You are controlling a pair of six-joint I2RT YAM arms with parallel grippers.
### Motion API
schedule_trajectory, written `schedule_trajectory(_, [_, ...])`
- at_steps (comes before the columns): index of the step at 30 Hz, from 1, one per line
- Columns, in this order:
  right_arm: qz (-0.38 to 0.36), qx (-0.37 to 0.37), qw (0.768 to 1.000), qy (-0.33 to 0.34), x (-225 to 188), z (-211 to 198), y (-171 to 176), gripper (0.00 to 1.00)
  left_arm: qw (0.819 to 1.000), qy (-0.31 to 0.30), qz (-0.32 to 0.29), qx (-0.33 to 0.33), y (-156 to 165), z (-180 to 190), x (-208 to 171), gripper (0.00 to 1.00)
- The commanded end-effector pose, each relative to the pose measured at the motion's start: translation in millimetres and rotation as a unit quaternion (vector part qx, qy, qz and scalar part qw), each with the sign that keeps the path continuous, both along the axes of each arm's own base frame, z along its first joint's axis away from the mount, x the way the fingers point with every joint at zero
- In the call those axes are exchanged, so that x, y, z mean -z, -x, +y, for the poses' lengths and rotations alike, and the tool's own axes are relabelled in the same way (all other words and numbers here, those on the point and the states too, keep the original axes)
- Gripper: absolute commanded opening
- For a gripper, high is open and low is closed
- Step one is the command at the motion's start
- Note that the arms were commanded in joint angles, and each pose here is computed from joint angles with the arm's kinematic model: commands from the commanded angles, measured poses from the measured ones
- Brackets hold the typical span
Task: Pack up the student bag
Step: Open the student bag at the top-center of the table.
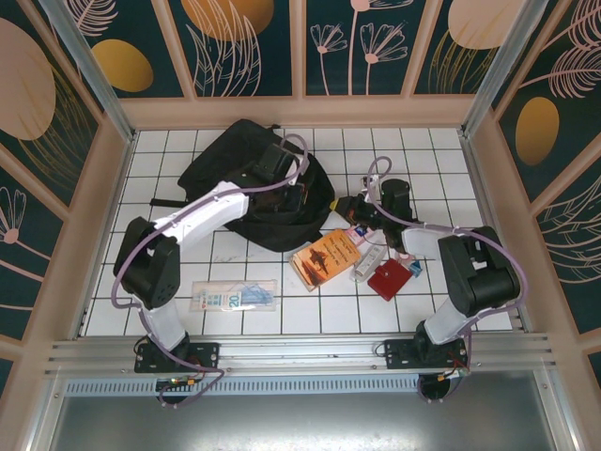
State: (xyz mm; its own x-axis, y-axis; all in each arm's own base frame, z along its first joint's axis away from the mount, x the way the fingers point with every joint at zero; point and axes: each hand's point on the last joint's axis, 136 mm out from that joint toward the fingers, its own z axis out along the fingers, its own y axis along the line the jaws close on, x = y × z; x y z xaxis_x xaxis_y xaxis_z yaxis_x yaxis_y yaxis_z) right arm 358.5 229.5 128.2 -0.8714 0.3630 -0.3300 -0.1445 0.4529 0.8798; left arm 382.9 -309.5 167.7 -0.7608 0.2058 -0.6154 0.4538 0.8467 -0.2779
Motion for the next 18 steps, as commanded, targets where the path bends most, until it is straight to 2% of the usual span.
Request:
schedule_trajectory(1, [-0.029,0.010,0.998,0.060,-7.4,-4.4,-7.5,0.00,0.998,0.012,-0.064,-0.018,-14.6,10.9,-59.9,0.00])
schedule_trajectory(5, [-0.019,0.023,0.992,0.120,3.0,-5.2,-13.2,0.00,0.996,0.004,-0.082,-0.027,-17.6,16.4,-85.0,0.00])
schedule_trajectory(10, [-0.012,0.073,0.978,0.196,2.5,-27.0,-34.8,0.00,0.992,-0.022,-0.109,-0.055,-18.5,38.1,-114.6,0.00])
schedule_trajectory(17, [-0.037,0.084,0.969,0.229,-23.6,-29.0,-53.4,0.01,0.980,-0.013,-0.163,-0.112,-20.3,67.0,-155.4,0.00])
schedule_trajectory(18, [-0.042,0.083,0.969,0.229,-28.8,-28.3,-54.4,0.13,0.978,-0.009,-0.171,-0.120,-21.2,69.9,-159.4,0.00])
